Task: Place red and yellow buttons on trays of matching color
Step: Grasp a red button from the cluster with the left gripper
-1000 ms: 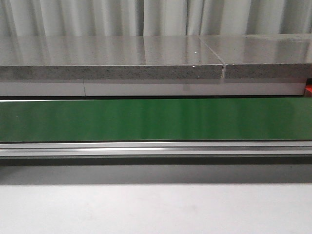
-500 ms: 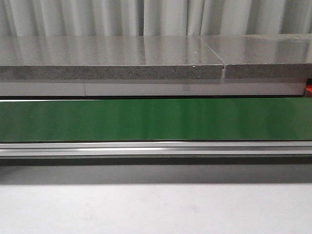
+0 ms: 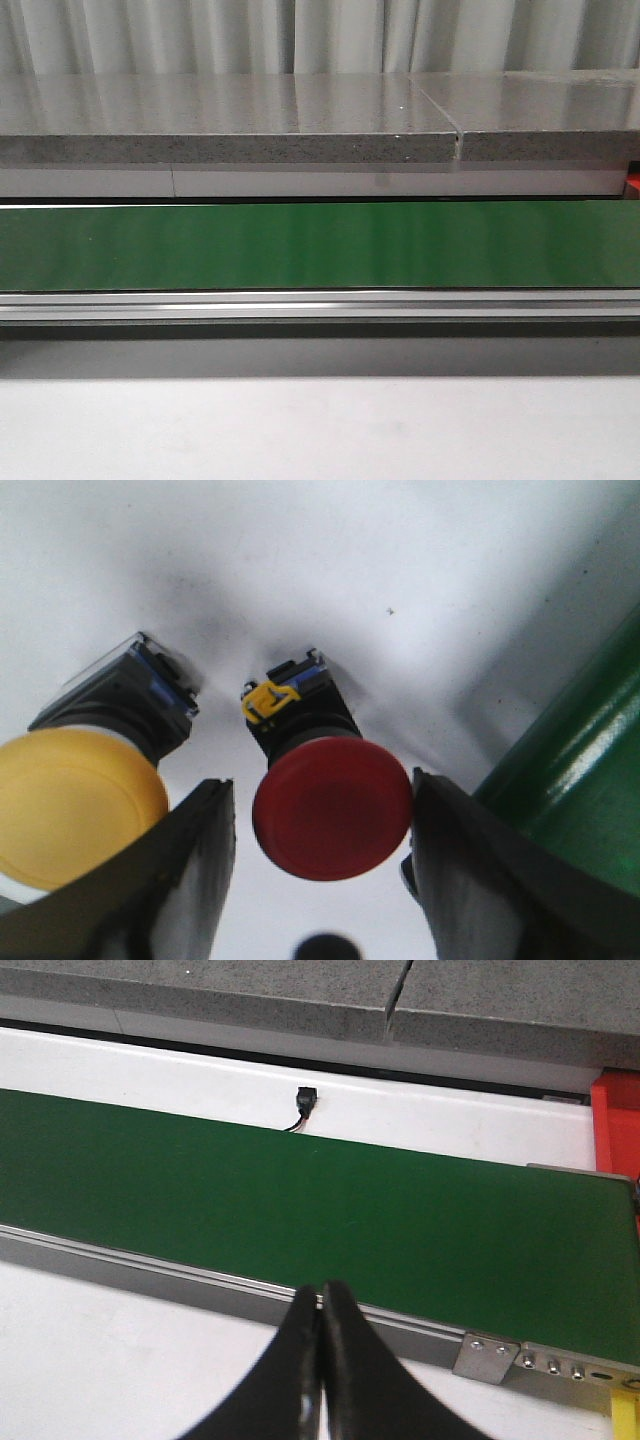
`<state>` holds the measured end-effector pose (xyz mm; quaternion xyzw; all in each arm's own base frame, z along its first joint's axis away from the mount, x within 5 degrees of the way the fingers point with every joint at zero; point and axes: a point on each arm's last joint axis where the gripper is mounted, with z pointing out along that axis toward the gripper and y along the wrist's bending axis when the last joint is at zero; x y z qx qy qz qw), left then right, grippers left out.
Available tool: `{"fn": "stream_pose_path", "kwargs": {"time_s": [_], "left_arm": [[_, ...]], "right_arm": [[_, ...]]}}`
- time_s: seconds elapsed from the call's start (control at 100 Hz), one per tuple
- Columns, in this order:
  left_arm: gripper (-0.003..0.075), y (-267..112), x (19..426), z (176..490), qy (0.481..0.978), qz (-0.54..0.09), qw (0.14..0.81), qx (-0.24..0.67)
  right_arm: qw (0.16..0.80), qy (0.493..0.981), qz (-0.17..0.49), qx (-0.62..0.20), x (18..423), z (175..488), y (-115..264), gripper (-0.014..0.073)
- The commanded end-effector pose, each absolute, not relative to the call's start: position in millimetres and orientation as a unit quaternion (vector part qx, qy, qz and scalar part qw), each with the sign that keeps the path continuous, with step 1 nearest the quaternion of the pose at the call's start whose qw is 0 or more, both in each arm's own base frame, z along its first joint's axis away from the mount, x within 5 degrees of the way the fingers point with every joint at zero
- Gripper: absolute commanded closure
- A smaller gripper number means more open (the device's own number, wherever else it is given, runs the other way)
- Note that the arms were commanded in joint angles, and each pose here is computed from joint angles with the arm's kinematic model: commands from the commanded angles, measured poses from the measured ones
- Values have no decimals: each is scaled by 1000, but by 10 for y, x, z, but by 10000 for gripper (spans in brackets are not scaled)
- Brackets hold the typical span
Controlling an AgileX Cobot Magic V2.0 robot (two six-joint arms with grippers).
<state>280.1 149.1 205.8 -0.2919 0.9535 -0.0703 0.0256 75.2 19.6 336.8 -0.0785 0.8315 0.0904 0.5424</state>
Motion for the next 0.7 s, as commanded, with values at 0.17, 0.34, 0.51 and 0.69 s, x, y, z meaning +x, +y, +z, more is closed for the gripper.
{"fn": "stream_pose_path", "kwargs": {"time_s": [0.17,0.34,0.51,0.69], "left_arm": [[352,1510,2846,2227,951,-66,65,-293],[429,1519,2859,2229,951,-63,74,-294],[521,1521,2861,2229,954,-62,76,-284],[566,1517,2859,2375,952,-57,101,-283]], "right_arm": [[580,805,94,-84,768,3509,204,661],[580,805,94,-84,768,3509,204,661],[580,805,94,-84,768,3509,204,661],[580,805,94,-84,768,3509,204,661]]}}
